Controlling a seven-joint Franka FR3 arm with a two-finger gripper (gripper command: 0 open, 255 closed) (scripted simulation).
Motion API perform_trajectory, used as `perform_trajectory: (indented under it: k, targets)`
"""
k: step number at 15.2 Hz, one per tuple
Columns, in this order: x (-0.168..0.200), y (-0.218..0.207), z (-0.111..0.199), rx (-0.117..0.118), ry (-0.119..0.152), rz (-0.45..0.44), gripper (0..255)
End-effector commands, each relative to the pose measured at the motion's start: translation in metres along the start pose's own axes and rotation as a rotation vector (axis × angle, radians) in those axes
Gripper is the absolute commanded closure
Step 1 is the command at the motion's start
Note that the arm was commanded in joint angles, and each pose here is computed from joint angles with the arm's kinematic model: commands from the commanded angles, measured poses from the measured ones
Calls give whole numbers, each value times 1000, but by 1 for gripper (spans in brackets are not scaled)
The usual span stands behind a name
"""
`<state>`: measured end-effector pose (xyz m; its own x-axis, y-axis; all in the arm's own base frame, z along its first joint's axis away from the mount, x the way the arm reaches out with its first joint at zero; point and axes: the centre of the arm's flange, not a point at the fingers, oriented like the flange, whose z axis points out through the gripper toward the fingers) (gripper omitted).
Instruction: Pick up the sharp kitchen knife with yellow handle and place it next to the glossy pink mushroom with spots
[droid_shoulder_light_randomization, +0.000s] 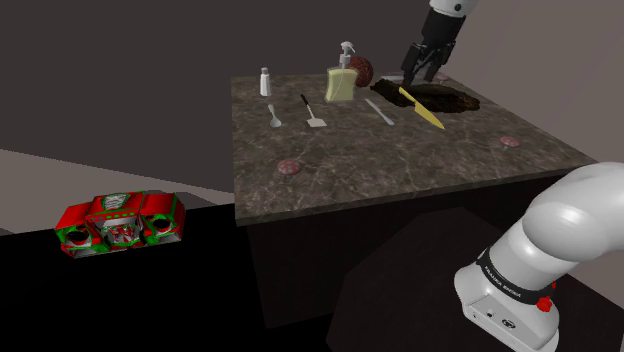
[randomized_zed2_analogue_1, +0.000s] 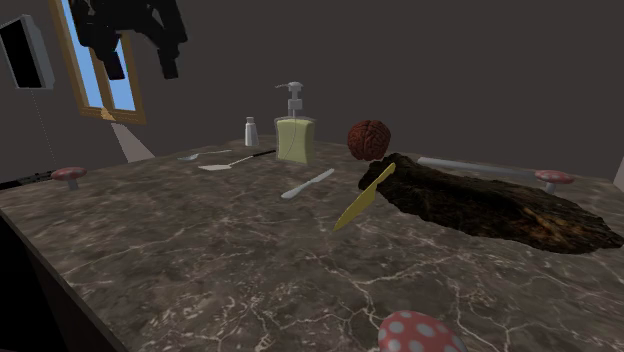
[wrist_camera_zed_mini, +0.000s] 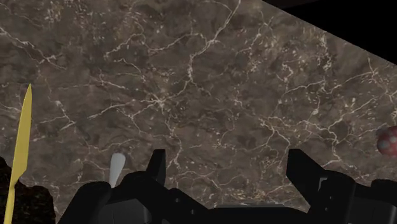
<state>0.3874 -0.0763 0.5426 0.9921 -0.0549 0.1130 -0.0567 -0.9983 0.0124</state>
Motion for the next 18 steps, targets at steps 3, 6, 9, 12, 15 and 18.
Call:
perform_trajectory:
  k: [3,6,9,12,15,18]
  targets:
    - [23,37,30,-18,-3,45,0]
    - [39,66,49,-30,-6,79,0]
    - [55,96,68,-43,-8,113,0]
    - [70,126,86,-56,-11,146,0]
    - [83,157,104,-69,-14,180,0]
    - [95,189,122,-81,-17,214,0]
